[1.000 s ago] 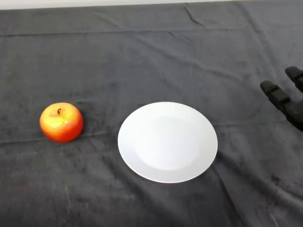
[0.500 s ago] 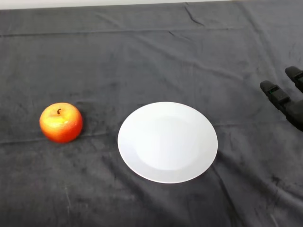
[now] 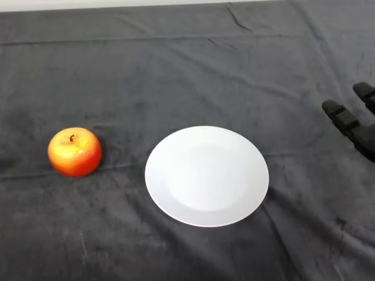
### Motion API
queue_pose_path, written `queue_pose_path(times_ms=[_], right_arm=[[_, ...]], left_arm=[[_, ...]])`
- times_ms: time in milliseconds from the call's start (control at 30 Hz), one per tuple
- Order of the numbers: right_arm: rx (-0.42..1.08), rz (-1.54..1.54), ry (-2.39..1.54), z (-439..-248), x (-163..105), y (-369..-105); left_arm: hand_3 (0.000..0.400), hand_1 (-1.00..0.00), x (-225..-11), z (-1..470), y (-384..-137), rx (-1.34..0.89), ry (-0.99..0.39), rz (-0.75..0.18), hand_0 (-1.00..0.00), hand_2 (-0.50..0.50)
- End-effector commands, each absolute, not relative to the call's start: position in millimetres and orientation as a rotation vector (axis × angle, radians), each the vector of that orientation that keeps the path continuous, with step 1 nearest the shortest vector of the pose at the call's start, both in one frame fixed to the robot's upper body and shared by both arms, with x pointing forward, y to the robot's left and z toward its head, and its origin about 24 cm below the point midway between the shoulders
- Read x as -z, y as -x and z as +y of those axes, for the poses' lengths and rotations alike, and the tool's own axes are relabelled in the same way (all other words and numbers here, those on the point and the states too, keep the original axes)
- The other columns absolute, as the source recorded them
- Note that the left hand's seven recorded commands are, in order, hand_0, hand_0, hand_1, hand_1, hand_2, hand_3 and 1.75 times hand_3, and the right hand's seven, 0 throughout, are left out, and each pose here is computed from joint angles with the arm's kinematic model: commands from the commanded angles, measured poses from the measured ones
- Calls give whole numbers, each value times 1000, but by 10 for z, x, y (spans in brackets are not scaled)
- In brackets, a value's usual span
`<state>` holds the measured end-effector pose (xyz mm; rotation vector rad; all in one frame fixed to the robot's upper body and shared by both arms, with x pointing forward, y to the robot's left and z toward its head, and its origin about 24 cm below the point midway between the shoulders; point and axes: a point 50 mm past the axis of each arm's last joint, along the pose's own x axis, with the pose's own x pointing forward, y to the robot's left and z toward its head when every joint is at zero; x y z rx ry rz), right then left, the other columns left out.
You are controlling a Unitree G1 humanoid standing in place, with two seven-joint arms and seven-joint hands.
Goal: Move the apple to the plate
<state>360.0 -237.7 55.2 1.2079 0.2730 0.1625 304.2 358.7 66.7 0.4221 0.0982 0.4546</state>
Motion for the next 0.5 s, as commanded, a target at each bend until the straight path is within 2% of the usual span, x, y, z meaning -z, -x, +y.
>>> queue_pose_path(times_ms=[33,500], right_arm=[[-174,203,-1193,-2483,-738,-3660],[-173,203,-1192,-2482,-737,-3659]], left_arm=[[0,0,-633,3524,-3093,-413,-434,131,0,0],[0,0,-564,3267,-3217,-241,-482,178,0,0]])
